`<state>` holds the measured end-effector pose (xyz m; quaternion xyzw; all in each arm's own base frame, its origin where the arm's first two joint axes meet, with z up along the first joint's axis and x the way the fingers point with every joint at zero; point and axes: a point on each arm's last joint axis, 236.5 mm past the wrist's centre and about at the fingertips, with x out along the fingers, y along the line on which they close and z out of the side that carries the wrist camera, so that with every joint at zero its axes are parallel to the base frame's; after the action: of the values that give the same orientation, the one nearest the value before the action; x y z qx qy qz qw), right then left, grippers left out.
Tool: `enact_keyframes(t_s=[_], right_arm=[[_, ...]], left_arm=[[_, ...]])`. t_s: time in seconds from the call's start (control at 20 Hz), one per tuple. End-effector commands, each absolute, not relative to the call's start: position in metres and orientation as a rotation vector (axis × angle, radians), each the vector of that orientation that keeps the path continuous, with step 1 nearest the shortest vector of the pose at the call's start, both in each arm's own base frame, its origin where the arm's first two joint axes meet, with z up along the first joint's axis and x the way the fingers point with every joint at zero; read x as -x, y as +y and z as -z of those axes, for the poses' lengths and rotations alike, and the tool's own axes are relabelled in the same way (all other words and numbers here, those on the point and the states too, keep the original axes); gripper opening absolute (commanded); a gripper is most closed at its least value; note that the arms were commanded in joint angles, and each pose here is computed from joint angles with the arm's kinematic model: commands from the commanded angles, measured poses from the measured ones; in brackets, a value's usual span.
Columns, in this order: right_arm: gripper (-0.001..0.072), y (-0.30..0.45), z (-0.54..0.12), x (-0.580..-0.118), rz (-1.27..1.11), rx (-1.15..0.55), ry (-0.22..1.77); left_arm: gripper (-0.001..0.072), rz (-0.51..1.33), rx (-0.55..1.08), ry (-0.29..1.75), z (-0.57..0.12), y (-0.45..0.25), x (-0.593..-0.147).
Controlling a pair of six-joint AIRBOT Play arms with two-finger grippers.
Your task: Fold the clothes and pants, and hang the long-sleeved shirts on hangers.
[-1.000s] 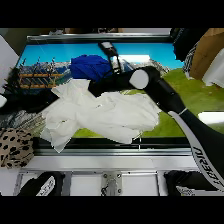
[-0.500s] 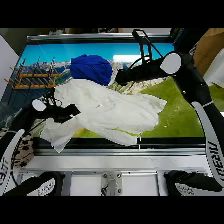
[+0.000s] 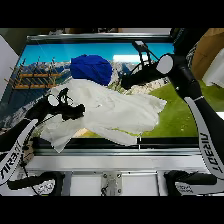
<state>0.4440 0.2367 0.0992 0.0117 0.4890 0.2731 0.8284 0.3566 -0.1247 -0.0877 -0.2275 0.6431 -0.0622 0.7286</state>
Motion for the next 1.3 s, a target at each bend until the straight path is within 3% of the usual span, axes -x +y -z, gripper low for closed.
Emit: enact_keyframes(t_s=[0.0,0.25,0.65,0.7,0.8,1.0,1.15,1.25], right_arm=[[0.0595,0.220,-0.041,-0.453,-0.595,0.067,1.148],[0.0595,0.220,0.042,-0.466,-0.706,0.233,1.226],[0.0583,0.226,0.070,-0.486,-0.682,0.215,1.199],[0.0497,0.226,0.070,-0.487,-0.682,0.216,1.199],[0.0003,0.226,0.068,-0.487,-0.680,0.215,1.196],[0.0010,0.215,-0.002,-0.497,-0.649,0.273,1.059],[0.0010,0.200,-0.143,-0.499,-0.586,0.339,0.773],[0.0010,0.190,-0.255,-0.474,-0.550,0.320,0.548]], left_arm=[[0.0008,0.165,0.469,1.401,0.074,-0.120,-0.355],[0.0008,0.214,0.437,1.407,0.058,-0.128,-0.344],[0.0009,0.217,0.441,1.424,0.058,-0.129,-0.340],[0.0009,0.217,0.441,1.423,0.058,-0.129,-0.340],[0.0009,0.218,0.441,1.427,0.058,-0.129,-0.339],[0.0009,0.251,0.438,1.296,0.000,-0.124,-0.371],[0.0009,0.328,0.406,0.927,-0.155,-0.121,-0.417],[0.0008,0.395,0.362,0.619,-0.287,-0.126,-0.414]])
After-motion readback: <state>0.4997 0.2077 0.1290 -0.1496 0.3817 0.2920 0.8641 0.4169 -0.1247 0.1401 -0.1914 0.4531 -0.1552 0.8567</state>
